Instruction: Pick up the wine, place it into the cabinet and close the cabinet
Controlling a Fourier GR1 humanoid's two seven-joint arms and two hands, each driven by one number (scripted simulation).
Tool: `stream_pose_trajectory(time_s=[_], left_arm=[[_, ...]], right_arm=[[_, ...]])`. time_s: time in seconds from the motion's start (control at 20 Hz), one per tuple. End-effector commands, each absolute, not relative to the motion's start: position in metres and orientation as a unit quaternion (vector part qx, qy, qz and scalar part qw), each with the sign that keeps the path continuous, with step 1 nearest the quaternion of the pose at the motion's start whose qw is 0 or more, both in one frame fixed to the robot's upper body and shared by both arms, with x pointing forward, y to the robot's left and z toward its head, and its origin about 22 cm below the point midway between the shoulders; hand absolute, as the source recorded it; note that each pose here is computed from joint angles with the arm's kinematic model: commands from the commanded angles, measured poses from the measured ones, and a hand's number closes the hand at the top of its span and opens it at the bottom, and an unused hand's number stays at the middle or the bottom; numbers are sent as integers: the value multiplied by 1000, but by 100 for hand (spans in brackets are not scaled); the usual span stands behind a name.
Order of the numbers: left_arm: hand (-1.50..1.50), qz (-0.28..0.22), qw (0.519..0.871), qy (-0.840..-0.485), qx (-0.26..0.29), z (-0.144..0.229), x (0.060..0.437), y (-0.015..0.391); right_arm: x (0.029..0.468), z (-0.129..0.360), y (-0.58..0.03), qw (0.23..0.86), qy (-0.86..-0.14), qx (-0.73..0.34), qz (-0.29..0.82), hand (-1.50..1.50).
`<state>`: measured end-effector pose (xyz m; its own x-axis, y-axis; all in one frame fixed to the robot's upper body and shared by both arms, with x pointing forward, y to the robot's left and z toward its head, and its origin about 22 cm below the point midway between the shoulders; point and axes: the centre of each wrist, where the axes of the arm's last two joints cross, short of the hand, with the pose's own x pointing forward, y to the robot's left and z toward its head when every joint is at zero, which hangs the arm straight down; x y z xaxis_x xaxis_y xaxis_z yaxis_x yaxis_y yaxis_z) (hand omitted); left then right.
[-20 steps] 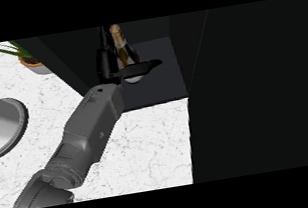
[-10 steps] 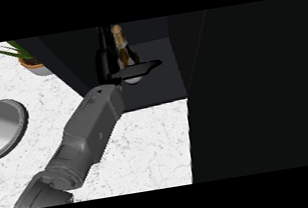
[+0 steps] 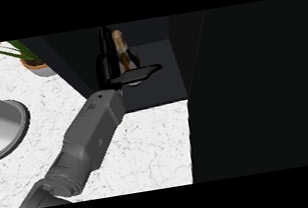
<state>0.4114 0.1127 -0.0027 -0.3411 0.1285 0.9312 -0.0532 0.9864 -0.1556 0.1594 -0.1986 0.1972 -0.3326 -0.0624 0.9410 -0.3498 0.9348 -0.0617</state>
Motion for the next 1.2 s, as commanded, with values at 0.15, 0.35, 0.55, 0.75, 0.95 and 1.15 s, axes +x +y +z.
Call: stream_pose_trajectory(time_s=[0.15,0.35,0.55,0.75,0.95,1.15], left_arm=[[-150,88,599,-796,-23,-40,373,111],[-150,84,601,-795,-20,-36,345,82],[-150,72,598,-797,-37,-38,300,60],[-150,74,582,-808,-55,-8,283,41],[-150,87,572,-813,-69,-10,252,43],[-150,108,578,-807,-60,-1,212,63]], right_arm=[[156,202,-207,558,-811,127,123,-150],[142,210,-205,556,-813,118,128,-150],[145,211,-214,558,-817,97,105,-150],[138,207,-212,556,-819,95,111,-150],[136,206,-212,552,-821,97,107,-150],[140,208,-218,556,-819,90,109,-150]])
